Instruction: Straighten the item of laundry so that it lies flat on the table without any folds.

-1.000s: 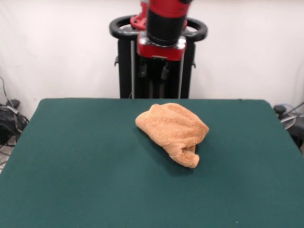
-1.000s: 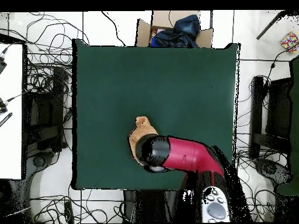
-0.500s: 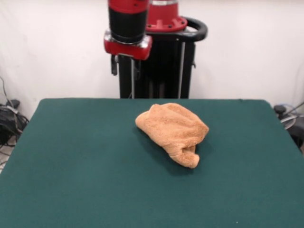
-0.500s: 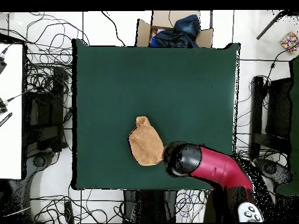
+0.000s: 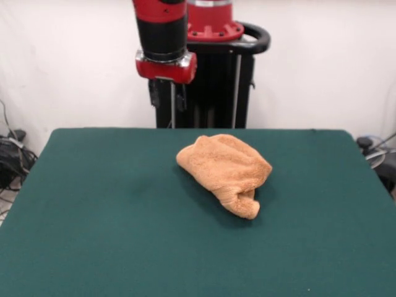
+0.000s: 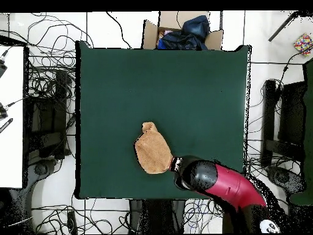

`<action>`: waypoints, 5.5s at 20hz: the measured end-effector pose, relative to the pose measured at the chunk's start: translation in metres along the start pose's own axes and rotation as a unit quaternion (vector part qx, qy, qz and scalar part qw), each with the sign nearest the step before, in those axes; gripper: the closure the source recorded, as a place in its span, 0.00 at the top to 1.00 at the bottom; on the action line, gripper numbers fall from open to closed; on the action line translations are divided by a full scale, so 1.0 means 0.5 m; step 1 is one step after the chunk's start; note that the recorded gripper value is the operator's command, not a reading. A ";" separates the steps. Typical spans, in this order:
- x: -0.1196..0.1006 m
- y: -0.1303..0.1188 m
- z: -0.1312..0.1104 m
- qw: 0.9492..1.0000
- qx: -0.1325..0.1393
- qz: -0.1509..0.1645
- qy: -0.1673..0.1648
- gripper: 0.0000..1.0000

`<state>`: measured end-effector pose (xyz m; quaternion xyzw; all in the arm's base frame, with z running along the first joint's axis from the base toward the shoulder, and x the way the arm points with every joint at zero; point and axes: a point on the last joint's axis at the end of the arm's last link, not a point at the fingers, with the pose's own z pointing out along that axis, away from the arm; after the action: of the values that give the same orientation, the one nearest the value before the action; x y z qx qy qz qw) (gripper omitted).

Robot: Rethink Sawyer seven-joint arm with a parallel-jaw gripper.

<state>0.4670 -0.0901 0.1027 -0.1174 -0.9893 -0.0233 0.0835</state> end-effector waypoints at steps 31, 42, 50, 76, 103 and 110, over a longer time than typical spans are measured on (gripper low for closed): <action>0.019 0.121 0.057 0.993 -0.092 -0.041 -0.060 1.00; 0.024 0.121 0.060 0.991 -0.072 -0.090 -0.072 1.00; 0.028 0.126 0.073 0.990 -0.067 -0.112 -0.045 1.00; 0.132 0.041 0.115 0.985 0.011 -0.156 0.069 1.00; 0.206 0.015 0.176 0.999 -0.046 -0.028 0.004 1.00; 0.253 0.028 0.188 0.997 -0.069 0.002 0.037 1.00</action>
<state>0.3340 -0.0413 0.0322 -0.1238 -0.9813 -0.0959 0.1121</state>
